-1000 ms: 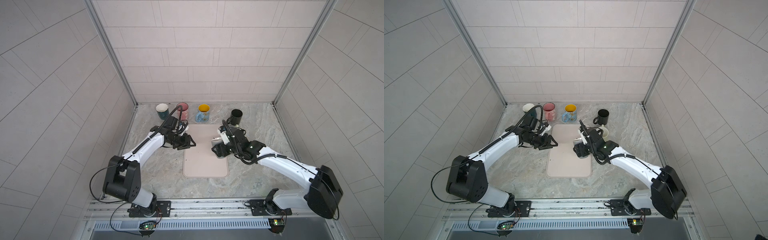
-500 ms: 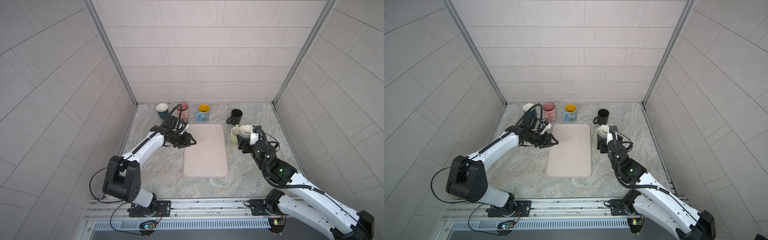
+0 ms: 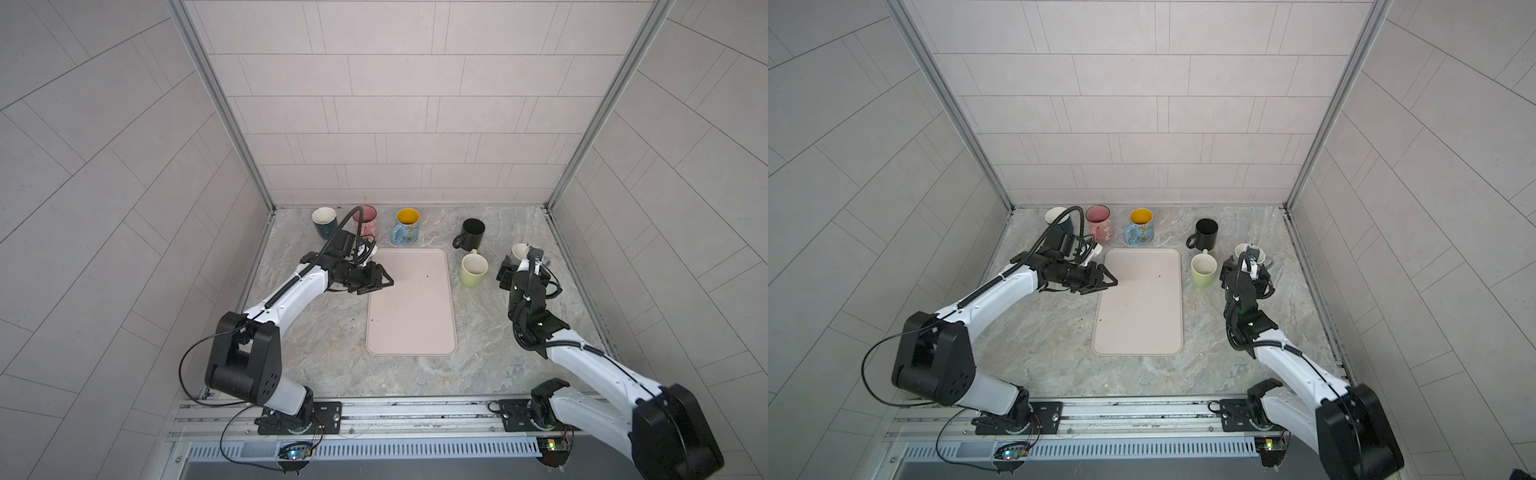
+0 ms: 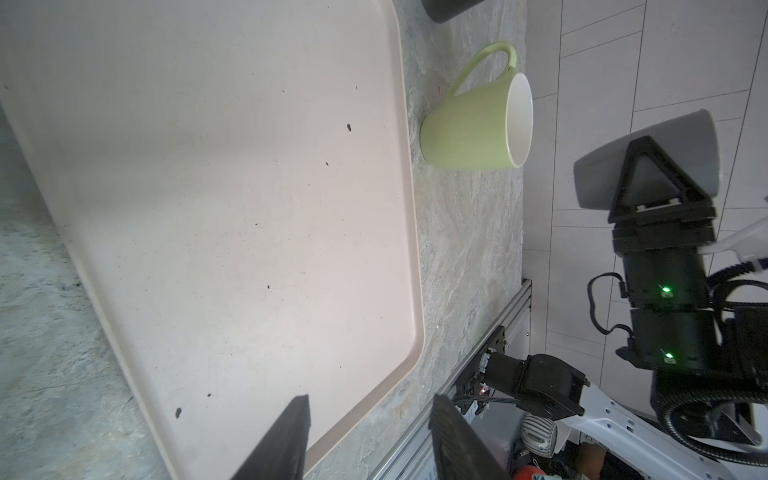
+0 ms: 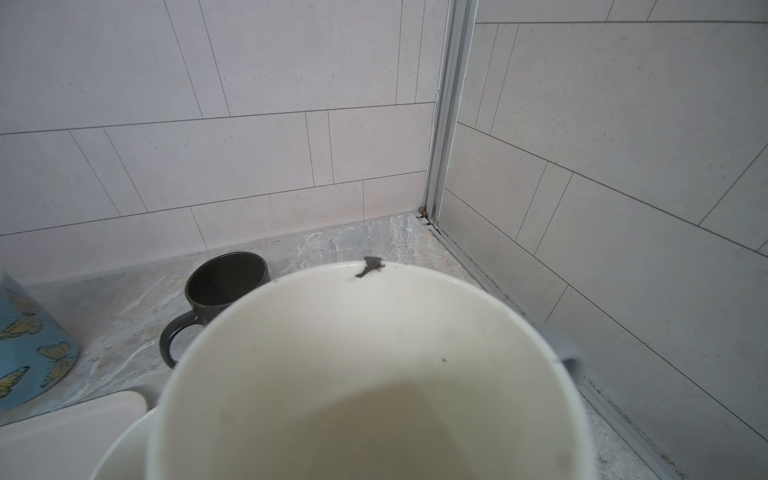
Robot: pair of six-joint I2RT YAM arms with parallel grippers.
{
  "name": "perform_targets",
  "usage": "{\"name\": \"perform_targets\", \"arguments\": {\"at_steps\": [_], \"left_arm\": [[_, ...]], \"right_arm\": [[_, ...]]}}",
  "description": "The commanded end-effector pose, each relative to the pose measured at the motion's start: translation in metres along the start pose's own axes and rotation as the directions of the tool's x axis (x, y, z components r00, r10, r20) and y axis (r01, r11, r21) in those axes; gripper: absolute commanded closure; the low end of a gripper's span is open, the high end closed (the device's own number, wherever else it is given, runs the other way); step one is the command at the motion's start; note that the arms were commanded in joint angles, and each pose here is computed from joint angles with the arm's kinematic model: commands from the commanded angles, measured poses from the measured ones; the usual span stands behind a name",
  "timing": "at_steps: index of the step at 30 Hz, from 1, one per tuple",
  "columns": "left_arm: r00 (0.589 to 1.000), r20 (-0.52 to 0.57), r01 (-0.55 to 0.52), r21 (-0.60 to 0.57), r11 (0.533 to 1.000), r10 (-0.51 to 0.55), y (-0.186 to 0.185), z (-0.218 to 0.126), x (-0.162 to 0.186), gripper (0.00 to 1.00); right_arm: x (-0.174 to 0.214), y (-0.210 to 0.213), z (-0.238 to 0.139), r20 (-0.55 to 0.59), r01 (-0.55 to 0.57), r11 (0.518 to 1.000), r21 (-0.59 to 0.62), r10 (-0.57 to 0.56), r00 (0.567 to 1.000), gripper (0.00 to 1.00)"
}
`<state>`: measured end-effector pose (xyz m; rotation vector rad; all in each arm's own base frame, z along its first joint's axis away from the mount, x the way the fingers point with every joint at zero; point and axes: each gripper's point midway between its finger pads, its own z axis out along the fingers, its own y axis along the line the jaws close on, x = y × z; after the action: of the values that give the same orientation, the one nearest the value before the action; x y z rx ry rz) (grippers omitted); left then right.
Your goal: Turn the mug right side up
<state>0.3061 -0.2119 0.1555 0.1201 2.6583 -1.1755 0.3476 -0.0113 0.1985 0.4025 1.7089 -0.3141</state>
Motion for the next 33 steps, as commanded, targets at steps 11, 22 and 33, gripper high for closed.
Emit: {"name": "perform_targets", "arguments": {"at_steps": [11,22,33], "left_arm": [[1.000,0.007,0.019,-0.010,1.000,-0.019,0.007,0.009,-0.012,0.47],[0.999,0.001,0.039,-0.023,0.999,-0.039,0.011,0.016,-0.022,0.47],[0.999,0.003,0.043,-0.025,0.999,-0.043,0.012,0.016,-0.023,0.47]], "right_arm": [[-0.015,-0.016,0.076,0.243,-0.255,0.960,0.114,0.222,0.944,1.00],[0.024,-0.011,0.113,0.175,-0.242,0.962,0.126,0.219,0.960,1.00],[0.022,-0.006,0.132,0.128,-0.253,0.962,0.106,0.239,0.963,1.00]]}}
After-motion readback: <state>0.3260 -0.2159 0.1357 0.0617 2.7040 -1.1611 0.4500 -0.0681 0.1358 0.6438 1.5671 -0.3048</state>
